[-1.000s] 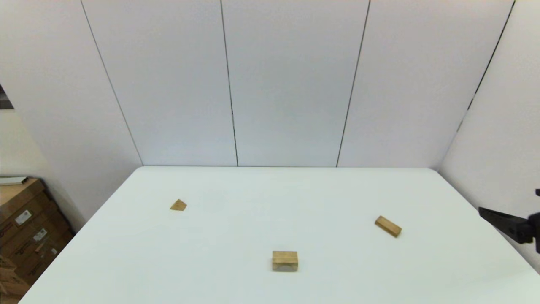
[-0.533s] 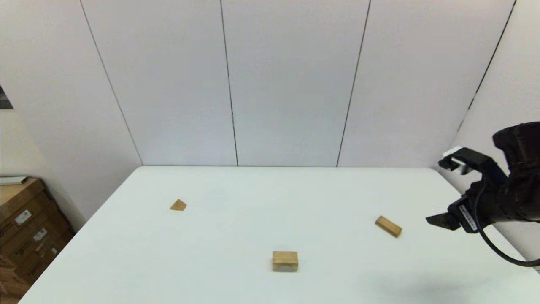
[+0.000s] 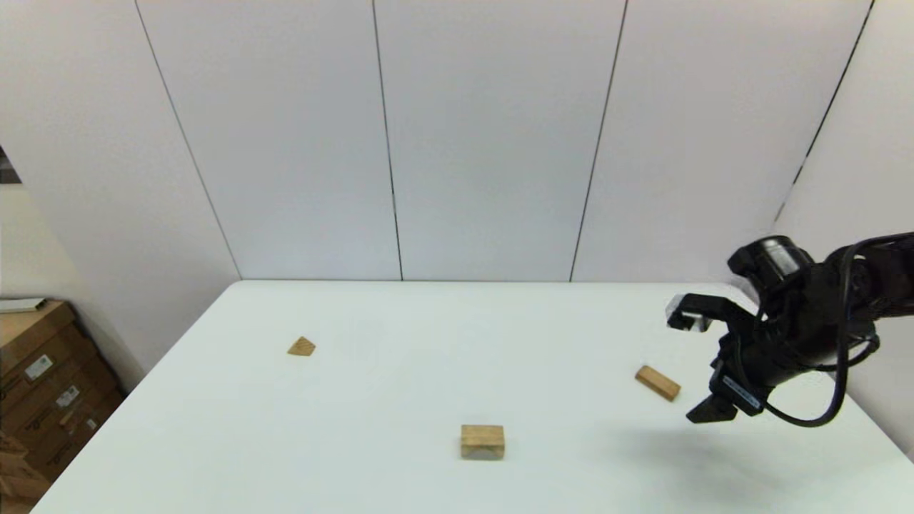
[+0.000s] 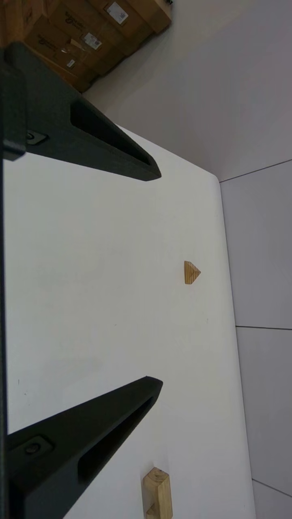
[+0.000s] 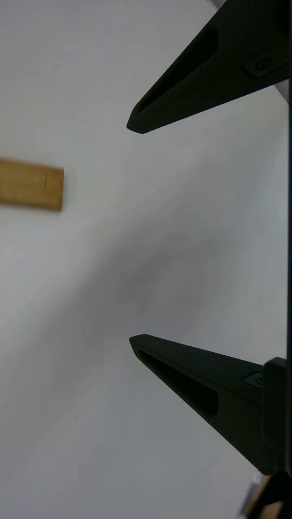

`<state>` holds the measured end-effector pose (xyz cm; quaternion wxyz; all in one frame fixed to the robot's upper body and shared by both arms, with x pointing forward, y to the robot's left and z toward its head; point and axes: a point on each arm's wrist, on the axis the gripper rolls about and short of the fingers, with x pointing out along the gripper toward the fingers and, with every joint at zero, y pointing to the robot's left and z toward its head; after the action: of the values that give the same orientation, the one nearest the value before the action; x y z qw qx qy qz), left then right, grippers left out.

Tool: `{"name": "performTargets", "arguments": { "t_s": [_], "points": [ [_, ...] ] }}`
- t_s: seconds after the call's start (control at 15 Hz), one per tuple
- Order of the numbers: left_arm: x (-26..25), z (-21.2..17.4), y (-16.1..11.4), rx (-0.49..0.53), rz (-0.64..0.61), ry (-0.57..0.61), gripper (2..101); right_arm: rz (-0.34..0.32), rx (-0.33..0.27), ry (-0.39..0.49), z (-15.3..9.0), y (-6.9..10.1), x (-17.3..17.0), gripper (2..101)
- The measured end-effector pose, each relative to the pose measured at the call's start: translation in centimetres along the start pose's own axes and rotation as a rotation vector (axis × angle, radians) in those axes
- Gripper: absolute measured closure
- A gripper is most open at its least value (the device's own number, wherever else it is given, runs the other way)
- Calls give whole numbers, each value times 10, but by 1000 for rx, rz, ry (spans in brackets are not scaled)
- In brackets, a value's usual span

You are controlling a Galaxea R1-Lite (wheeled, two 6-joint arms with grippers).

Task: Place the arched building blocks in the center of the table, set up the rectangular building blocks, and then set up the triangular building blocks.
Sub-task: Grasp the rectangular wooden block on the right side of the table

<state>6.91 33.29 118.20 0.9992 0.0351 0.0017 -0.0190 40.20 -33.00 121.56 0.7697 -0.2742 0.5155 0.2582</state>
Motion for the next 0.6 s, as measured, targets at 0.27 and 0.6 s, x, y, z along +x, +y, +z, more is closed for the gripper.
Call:
{"name": "performTargets", "arguments": {
  "t_s": [0.27,0.6],
  "points": [
    [0,0,0,-1,0,0,54,28,-53,25,23,-11,19,43],
    [0,0,0,-1,0,0,54,67,-55,76,46,-30,35,43]
  ]
}}
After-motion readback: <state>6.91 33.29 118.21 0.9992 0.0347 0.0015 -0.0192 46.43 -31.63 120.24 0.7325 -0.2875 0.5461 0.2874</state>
